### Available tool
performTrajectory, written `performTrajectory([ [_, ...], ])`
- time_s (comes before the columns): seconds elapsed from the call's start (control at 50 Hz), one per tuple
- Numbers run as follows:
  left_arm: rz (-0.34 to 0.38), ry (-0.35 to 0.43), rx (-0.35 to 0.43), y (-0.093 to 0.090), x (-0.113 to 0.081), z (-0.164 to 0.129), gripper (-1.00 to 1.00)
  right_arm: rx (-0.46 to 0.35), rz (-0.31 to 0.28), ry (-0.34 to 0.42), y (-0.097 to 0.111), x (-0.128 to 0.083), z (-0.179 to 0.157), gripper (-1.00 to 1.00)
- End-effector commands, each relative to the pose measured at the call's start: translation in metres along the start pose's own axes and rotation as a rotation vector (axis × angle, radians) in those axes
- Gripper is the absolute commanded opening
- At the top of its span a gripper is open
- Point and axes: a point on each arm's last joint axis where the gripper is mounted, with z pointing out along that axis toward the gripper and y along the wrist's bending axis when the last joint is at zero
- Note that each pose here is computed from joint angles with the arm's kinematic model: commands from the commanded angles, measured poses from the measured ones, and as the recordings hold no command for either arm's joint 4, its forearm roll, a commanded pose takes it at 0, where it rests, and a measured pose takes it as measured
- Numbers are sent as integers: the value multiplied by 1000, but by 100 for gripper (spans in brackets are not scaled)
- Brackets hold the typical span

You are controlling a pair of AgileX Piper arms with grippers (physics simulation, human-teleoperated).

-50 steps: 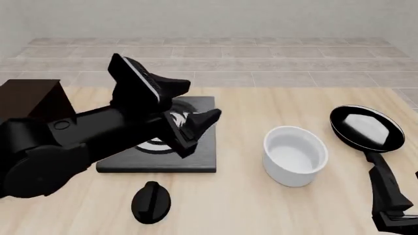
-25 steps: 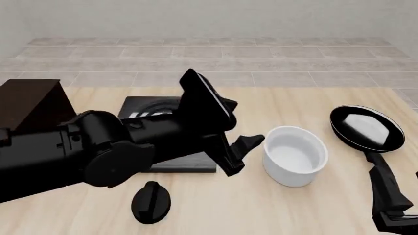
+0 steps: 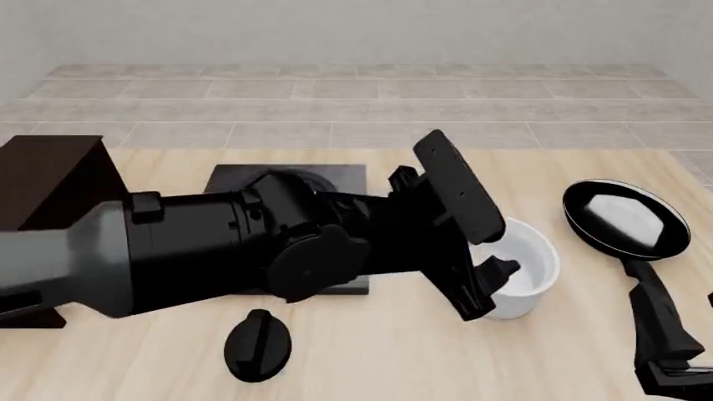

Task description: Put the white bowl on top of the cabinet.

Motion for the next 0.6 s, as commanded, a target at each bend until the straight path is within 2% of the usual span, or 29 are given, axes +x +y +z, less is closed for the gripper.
performTrajectory([
  [0.02,37,55,50,-13,-10,21,100,0,2,2,0,0,0,100],
  [0.12,80,91,49,-9,-4,33,100,0,7,3,0,0,0,100],
  [0.32,107,167,73,-11,4,60,100,0,8,5,0,0,3,100],
  [0.38,147,193,76,-8,15,69,100,0,9,5,0,0,3,100],
  [0.44,150,213,83,-10,23,79,100,0,9,5,0,0,2,100],
  [0.6,163,235,84,-6,26,89,100,0,9,3,0,0,2,100],
])
